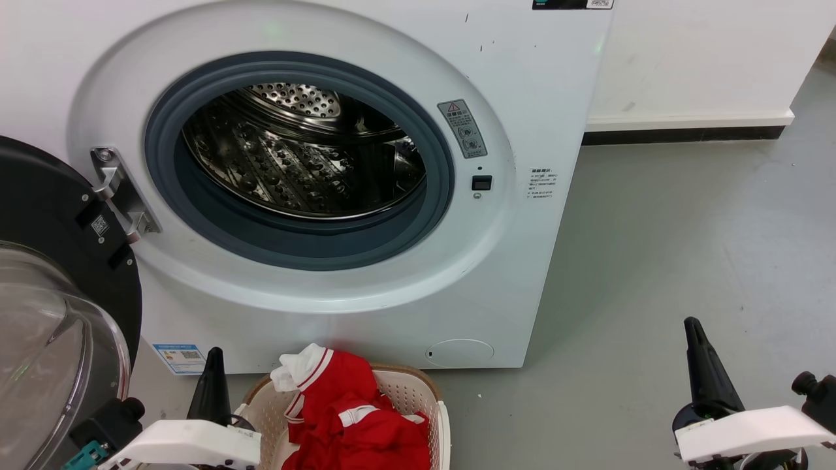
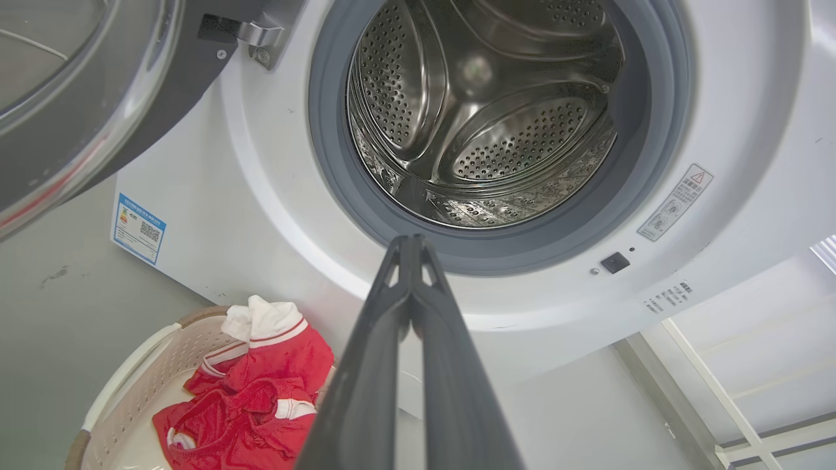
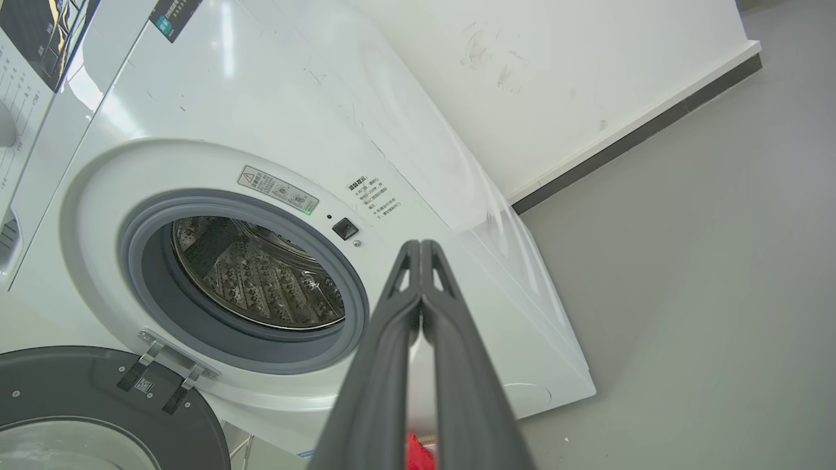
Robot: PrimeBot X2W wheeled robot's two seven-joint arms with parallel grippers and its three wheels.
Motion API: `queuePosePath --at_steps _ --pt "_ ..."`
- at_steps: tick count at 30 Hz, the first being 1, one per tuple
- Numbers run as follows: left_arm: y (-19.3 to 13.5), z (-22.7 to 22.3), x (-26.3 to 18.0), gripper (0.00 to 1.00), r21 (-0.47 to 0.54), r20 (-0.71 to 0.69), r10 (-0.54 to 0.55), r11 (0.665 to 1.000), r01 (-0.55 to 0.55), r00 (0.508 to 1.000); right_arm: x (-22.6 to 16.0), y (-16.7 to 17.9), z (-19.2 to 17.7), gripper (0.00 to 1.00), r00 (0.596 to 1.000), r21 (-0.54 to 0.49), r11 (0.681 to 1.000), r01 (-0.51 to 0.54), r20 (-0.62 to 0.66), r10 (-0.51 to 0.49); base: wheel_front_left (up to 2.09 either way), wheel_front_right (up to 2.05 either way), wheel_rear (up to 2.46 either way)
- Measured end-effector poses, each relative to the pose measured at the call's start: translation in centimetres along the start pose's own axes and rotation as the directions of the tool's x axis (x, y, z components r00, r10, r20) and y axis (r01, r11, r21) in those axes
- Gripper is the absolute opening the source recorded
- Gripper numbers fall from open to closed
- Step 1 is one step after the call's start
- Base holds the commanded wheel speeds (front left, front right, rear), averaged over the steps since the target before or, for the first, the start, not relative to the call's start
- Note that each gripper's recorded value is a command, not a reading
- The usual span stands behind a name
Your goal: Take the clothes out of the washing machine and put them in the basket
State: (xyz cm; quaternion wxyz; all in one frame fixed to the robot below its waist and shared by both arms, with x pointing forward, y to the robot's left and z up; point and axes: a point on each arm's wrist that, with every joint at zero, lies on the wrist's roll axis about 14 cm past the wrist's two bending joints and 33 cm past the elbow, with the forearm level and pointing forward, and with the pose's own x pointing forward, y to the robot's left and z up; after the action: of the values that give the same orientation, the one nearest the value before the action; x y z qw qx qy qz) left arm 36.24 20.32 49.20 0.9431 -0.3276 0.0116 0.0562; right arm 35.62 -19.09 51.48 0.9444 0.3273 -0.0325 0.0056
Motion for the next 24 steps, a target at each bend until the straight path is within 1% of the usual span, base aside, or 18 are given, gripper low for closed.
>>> queuePosePath --at_steps 6,12,24 --pt "0.1 -0.2 0.2 0.0 -0.086 -0.016 0.001 0.996 -0.002 1.0 0.3 -0.2 0.0 0.0 1.0 0.089 0.996 0.013 -0.005 -0.013 0.0 0.0 0.0" --pt "-0.1 -0.2 0.5 0.0 -0.168 -0.025 -0.006 0.986 0.001 1.0 0.6 -0.5 -0.1 0.0 1.0 0.167 0.986 0.026 -0.013 -0.024 0.0 0.0 0.0" --pt "-0.2 -0.2 0.9 0.0 -0.314 -0.042 -0.016 0.95 0.002 0.999 1.1 -0.9 -0.2 0.0 0.999 0.311 0.949 0.045 -0.027 -0.039 0.0 0.0 0.0"
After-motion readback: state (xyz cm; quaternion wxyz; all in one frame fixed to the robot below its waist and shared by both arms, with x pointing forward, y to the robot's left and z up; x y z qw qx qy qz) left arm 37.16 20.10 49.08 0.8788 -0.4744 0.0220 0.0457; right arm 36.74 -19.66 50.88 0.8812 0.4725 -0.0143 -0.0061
